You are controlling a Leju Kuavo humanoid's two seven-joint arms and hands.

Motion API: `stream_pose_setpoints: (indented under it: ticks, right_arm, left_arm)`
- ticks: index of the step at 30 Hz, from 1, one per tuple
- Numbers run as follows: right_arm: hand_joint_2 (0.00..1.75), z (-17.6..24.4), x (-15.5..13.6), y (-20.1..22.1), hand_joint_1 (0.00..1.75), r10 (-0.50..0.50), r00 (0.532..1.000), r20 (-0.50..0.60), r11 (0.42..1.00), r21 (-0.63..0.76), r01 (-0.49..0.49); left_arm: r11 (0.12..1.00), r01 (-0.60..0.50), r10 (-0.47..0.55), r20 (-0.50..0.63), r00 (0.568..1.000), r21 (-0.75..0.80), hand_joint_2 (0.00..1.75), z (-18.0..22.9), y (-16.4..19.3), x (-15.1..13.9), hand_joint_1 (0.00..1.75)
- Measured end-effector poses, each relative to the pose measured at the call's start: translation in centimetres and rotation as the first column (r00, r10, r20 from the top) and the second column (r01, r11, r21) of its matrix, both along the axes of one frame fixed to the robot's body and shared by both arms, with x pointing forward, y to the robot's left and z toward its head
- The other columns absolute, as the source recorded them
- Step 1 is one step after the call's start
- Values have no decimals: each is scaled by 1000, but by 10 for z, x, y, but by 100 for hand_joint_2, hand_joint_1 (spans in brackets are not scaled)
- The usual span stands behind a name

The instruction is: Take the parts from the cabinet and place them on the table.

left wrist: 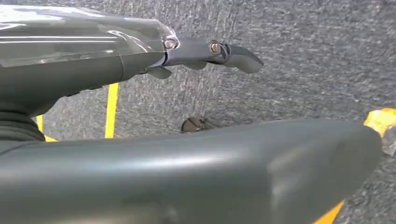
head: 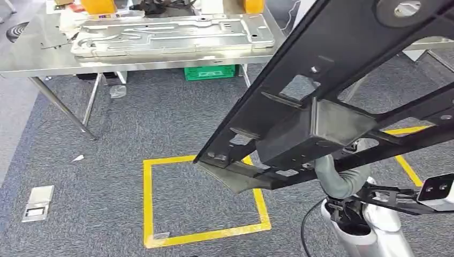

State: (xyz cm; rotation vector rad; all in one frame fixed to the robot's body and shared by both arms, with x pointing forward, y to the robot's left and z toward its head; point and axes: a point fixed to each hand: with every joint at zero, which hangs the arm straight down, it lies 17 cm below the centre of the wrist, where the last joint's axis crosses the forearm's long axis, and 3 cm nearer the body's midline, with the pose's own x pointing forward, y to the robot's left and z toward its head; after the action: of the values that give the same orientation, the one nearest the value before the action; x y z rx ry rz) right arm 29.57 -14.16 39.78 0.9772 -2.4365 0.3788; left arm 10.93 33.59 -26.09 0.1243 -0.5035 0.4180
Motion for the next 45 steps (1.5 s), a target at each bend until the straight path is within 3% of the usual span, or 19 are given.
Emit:
stream_pose_setpoints:
  ticks: [45]
  right_arm:
    - [175,-5,-2,-14,175,-16,1000,-2,1000,3,16]
  left_arm:
    - [1000,1,-1,14,1000,7,175,1,3,2,0]
